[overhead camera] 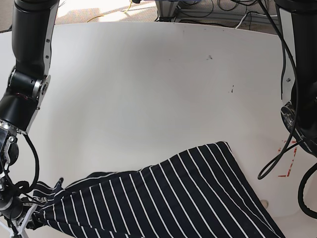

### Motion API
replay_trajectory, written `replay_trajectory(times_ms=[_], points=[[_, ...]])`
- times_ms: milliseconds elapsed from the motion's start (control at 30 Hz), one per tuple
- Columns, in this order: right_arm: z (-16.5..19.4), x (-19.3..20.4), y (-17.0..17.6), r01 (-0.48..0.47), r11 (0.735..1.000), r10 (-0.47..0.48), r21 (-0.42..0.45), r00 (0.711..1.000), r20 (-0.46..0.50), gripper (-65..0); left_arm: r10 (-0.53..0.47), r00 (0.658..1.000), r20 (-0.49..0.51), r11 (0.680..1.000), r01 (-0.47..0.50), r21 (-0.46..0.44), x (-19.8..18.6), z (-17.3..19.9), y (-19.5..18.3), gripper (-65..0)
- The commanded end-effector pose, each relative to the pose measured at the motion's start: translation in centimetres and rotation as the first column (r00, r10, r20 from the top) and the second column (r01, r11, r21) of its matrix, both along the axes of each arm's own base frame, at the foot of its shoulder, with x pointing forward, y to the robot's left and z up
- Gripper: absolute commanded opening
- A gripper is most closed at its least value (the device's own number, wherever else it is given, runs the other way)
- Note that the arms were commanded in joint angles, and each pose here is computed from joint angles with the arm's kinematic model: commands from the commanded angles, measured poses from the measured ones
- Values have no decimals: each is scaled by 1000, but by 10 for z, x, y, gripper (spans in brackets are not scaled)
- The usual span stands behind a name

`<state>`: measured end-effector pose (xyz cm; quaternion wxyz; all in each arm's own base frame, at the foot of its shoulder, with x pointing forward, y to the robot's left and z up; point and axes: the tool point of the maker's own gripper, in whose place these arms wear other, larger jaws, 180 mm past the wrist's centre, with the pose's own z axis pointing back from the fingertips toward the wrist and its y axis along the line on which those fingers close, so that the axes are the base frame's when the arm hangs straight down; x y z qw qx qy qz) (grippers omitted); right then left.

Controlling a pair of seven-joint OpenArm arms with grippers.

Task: Layout the t-shirt on the table in an organized manner, then fold the t-shirt properly
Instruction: 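Lift the shirt with both grippers and pull it toward the robot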

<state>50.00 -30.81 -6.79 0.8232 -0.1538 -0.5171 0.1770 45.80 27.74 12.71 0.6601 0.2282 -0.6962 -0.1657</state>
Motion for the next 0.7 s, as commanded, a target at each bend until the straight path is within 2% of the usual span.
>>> replay_trajectory(times_ms=[0,233,433,533,667], points=[[46,-1,-11,32,999,-30,-21,995,97,-650,-14,997,78,1000,13,18,-7,30,-8,-650],[103,0,-9,30,999,-24,-23,978,207,-650,-32,990,134,998,26,53,-15,61,-21,-650],[157,0,9,7,996,20,-92,958,288,-650,-65,987,144,998,61,35,-10,79,-30,-650],[173,-1,14,4,994,31,-113,950,311,-650,-72,987,144,997,70,21,-8,87,-29,-650],[175,-2,15,4,993,32,-114,949,315,-650,-79,986,147,997,79,6,-6,97,-28,-650]])
